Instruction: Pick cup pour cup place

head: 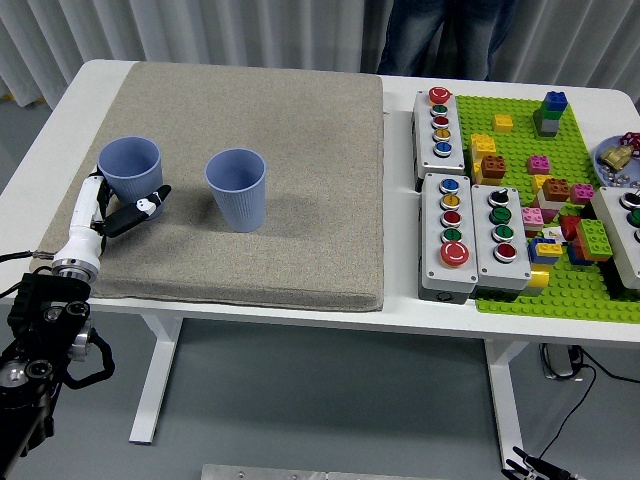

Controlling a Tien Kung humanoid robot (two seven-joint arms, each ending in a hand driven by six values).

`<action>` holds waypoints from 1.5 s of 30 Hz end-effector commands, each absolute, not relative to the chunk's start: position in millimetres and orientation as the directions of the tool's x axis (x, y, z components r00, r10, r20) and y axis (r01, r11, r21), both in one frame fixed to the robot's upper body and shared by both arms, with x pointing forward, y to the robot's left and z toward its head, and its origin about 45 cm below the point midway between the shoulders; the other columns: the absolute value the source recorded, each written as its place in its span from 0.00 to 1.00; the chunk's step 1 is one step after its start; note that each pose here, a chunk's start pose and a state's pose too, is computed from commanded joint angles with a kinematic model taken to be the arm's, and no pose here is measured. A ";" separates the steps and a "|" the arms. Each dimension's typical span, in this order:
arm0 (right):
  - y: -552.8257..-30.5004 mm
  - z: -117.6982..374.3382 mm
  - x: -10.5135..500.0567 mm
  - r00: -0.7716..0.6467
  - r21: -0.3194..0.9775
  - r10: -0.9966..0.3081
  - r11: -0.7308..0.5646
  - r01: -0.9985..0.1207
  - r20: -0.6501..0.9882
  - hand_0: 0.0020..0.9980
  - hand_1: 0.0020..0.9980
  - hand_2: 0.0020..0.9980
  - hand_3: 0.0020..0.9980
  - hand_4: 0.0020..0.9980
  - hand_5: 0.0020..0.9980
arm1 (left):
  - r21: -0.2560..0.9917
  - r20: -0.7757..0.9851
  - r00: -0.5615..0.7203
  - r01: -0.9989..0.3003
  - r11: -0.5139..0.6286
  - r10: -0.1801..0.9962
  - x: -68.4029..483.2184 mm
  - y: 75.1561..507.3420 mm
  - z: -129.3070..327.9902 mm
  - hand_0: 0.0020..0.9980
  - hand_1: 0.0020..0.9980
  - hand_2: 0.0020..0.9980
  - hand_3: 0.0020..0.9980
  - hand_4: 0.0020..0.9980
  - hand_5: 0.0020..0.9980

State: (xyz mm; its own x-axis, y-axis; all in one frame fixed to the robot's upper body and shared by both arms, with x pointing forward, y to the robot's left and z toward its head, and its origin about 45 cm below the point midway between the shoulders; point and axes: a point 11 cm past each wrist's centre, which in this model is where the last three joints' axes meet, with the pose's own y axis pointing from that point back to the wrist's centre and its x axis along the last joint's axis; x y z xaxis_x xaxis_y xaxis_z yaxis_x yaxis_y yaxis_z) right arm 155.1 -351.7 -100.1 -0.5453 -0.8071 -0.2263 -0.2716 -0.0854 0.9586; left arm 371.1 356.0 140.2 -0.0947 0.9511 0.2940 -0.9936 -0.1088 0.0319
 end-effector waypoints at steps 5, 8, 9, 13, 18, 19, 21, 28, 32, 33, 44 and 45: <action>-351.7 -100.0 155.5 -0.545 0.958 -0.807 -0.086 -0.272 -0.227 0.76 0.71 0.75 0.62 0.21 0.22 | 0.030 0.296 -0.111 -0.992 -0.126 0.949 371.2 357.5 140.2 0.80 0.79 0.98 1.00 0.92 0.31; -351.6 -99.9 155.8 -0.545 0.958 -0.807 -0.086 -0.272 -0.227 0.76 0.71 0.75 0.62 0.22 0.22 | 0.027 0.299 -0.123 -0.990 -0.137 0.946 370.9 358.3 140.1 0.69 0.71 0.94 1.00 0.85 0.28; -351.6 -100.0 155.6 -0.545 0.958 -0.807 -0.086 -0.272 -0.227 0.76 0.71 0.75 0.62 0.22 0.22 | 0.026 0.299 -0.125 -0.990 -0.140 0.946 370.5 358.4 139.8 0.69 0.71 0.94 1.00 0.85 0.28; -351.5 -100.0 155.3 -0.545 0.958 -0.807 -0.087 -0.272 -0.227 0.76 0.71 0.75 0.62 0.22 0.22 | 0.025 0.297 -0.125 -0.990 -0.139 0.947 369.9 357.4 139.5 0.59 0.68 0.94 0.99 0.80 0.22; -351.8 -99.9 155.7 -0.544 0.958 -0.808 -0.086 -0.272 -0.227 0.76 0.71 0.75 0.62 0.22 0.22 | 0.021 0.295 -0.129 -0.990 -0.141 0.947 369.9 356.2 139.7 0.59 0.68 0.94 0.99 0.80 0.22; -351.8 -99.8 155.9 -0.544 0.958 -0.808 -0.086 -0.272 -0.227 0.76 0.71 0.75 0.62 0.22 0.22 | 0.020 0.297 -0.129 -0.990 -0.142 0.946 369.8 355.8 139.8 0.54 0.64 0.88 0.96 0.76 0.21; -351.8 -99.8 156.0 -0.544 0.958 -0.808 -0.086 -0.273 -0.227 0.76 0.71 0.75 0.62 0.22 0.22 | 0.019 0.297 -0.130 -0.990 -0.142 0.946 369.7 355.4 139.7 0.54 0.64 0.88 0.96 0.76 0.21; -351.5 -99.8 156.0 -0.544 0.958 -0.807 -0.087 -0.272 -0.228 0.76 0.71 0.75 0.62 0.22 0.22 | 0.016 0.298 -0.137 -0.989 -0.148 0.945 369.4 354.4 139.5 0.51 0.62 0.87 0.94 0.75 0.21; -351.6 -99.8 155.8 -0.543 0.958 -0.808 -0.087 -0.272 -0.228 0.76 0.71 0.75 0.62 0.22 0.22 | 0.006 0.299 -0.151 -0.987 -0.160 0.942 368.8 355.0 140.3 0.50 0.59 0.81 0.90 0.73 0.20; -351.6 -99.9 155.6 -0.544 0.959 -0.808 -0.087 -0.271 -0.227 0.76 0.71 0.75 0.62 0.22 0.22 | 0.003 0.300 -0.153 -0.987 -0.161 0.942 368.4 354.9 140.4 0.50 0.59 0.81 0.90 0.73 0.20; -351.3 -100.3 154.6 -0.542 0.959 -0.809 -0.088 -0.268 -0.226 0.76 0.71 0.75 0.62 0.22 0.21 | -0.026 0.310 -0.149 -0.989 -0.148 0.939 367.5 348.3 145.5 0.49 0.57 0.77 0.88 0.73 0.20; -351.3 -100.3 154.5 -0.542 0.959 -0.809 -0.088 -0.268 -0.226 0.76 0.71 0.75 0.62 0.22 0.21 | -0.027 0.310 -0.149 -0.989 -0.148 0.939 367.5 348.1 145.7 0.49 0.57 0.77 0.88 0.73 0.20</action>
